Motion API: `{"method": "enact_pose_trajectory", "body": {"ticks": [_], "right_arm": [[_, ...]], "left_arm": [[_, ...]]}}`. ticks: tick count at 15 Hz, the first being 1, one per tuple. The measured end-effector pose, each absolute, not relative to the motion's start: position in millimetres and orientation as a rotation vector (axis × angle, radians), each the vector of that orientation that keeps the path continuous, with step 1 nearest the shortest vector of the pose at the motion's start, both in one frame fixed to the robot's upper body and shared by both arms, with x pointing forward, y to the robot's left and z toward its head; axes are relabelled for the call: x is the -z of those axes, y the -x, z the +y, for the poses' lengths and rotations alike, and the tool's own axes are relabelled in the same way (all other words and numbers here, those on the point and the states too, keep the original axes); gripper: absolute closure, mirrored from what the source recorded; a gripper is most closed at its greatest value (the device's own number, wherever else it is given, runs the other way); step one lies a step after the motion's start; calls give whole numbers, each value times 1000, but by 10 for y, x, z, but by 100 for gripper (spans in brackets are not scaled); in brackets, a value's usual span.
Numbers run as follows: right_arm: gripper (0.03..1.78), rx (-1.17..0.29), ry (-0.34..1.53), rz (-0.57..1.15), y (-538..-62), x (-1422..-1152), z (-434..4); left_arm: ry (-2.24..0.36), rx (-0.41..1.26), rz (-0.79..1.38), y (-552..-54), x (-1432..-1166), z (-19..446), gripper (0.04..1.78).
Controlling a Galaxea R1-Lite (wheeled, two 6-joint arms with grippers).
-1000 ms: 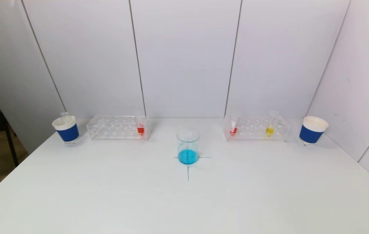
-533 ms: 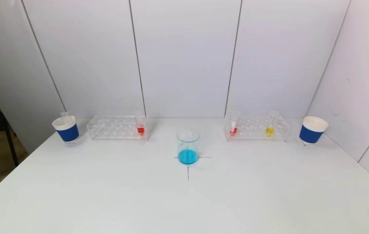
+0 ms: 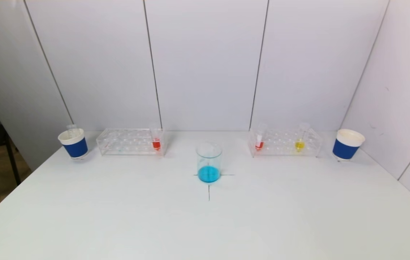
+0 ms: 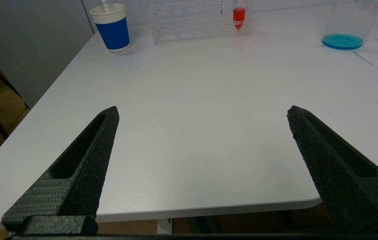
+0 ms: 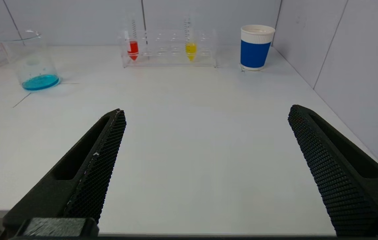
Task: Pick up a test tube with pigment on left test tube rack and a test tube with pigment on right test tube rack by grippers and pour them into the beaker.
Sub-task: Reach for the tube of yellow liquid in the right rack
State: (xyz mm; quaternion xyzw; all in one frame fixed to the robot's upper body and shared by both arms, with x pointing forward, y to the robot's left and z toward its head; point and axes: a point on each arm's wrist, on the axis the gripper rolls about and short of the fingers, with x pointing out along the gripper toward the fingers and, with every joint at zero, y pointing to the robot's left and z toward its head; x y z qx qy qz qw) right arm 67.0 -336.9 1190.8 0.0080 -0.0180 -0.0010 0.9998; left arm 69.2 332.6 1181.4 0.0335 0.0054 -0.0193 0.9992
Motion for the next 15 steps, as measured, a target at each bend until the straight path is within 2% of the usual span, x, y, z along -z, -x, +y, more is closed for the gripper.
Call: {"method": "enact_pose_trajectory", "body": {"ticks": [4,8,12,15], "right_arm": [[4,-21,-14,-103,-576,-12254,-3364],[4,-30,-15,-117,-608,-12727,-3366],[4,-34,-23,-85,-958,-13256,-3361],[4,-34,-27,-52,-1465,-13523,-3351]], "left_arm": [[-67,39,11,-692,-11814,3326,6],[-68,39,11,-692,-11814,3326,6],[-68,39,11,-692,-11814,3326,6],[-68,38,11,-692,-11814,3327,6]]}}
